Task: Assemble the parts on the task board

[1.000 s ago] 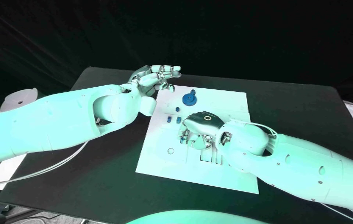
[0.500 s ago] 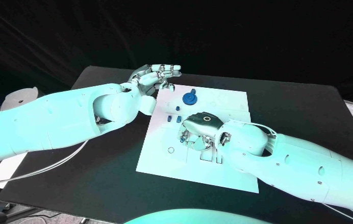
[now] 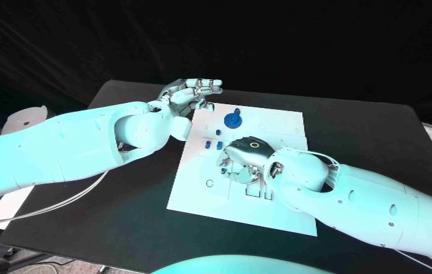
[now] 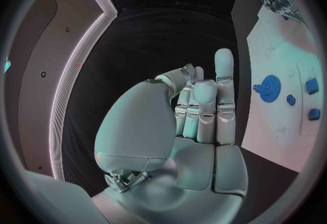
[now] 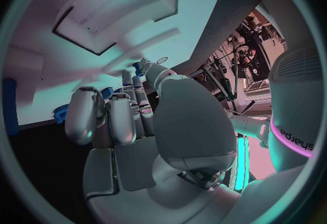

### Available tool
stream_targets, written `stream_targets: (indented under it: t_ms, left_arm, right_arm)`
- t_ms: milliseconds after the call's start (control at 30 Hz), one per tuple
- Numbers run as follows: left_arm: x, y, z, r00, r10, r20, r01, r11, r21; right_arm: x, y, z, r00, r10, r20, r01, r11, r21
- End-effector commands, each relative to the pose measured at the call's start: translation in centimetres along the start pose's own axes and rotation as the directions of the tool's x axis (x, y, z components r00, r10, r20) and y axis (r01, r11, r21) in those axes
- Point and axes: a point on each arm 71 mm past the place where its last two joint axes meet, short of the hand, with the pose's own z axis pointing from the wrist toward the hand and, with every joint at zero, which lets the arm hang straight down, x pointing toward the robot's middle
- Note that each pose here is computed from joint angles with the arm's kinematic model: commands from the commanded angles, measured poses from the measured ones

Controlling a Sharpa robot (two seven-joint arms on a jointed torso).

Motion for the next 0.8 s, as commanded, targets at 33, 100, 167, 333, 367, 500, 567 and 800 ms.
stream_targets:
  t_ms: [33,100,167,333,367,500,567,800]
  left_arm:
    - [0.21,-0.05,0.03,1.0,-0.004,-0.024,0.004,1.0,0.001]
    - [0.2,-0.05,0.03,1.0,-0.004,-0.025,0.004,1.0,0.0]
    - [0.17,-0.05,0.03,1.0,-0.004,-0.024,0.004,1.0,0.0]
    - [0.04,-0.06,0.02,1.0,-0.003,-0.022,0.003,1.0,-0.001]
    - [0.02,-0.06,0.01,1.0,-0.003,-0.022,0.003,1.0,-0.001]
    - [-0.08,-0.07,-0.03,1.0,-0.003,-0.021,0.003,1.0,-0.002]
    - [-0.13,-0.08,-0.05,1.0,-0.003,-0.021,0.003,1.0,-0.002]
    - [-0.11,-0.07,-0.07,1.0,-0.004,-0.023,0.004,1.0,-0.004]
  right_arm:
    - [-0.3,0.0,-0.2,0.999,-0.008,0.054,0.008,1.0,-0.002]
    - [-0.5,0.1,-0.4,0.997,-0.005,0.072,0.006,1.0,-0.009]
    - [-0.6,0.2,-0.7,0.996,-0.003,0.084,0.004,1.0,-0.015]
    - [-1.4,0.2,-1.8,0.995,-0.002,0.102,0.005,1.0,-0.021]
    - [-1.6,0.2,-2.1,0.994,-0.003,0.106,0.005,1.0,-0.02]
    - [-2.9,-0.3,-3.3,0.992,-0.007,0.123,0.007,1.0,-0.003]
    - [-3.9,-1.2,-4.2,0.991,-0.007,0.132,0.004,1.0,0.025]
    - [-6.8,-4.6,-6.9,0.992,-0.042,0.117,0.024,0.989,0.149]
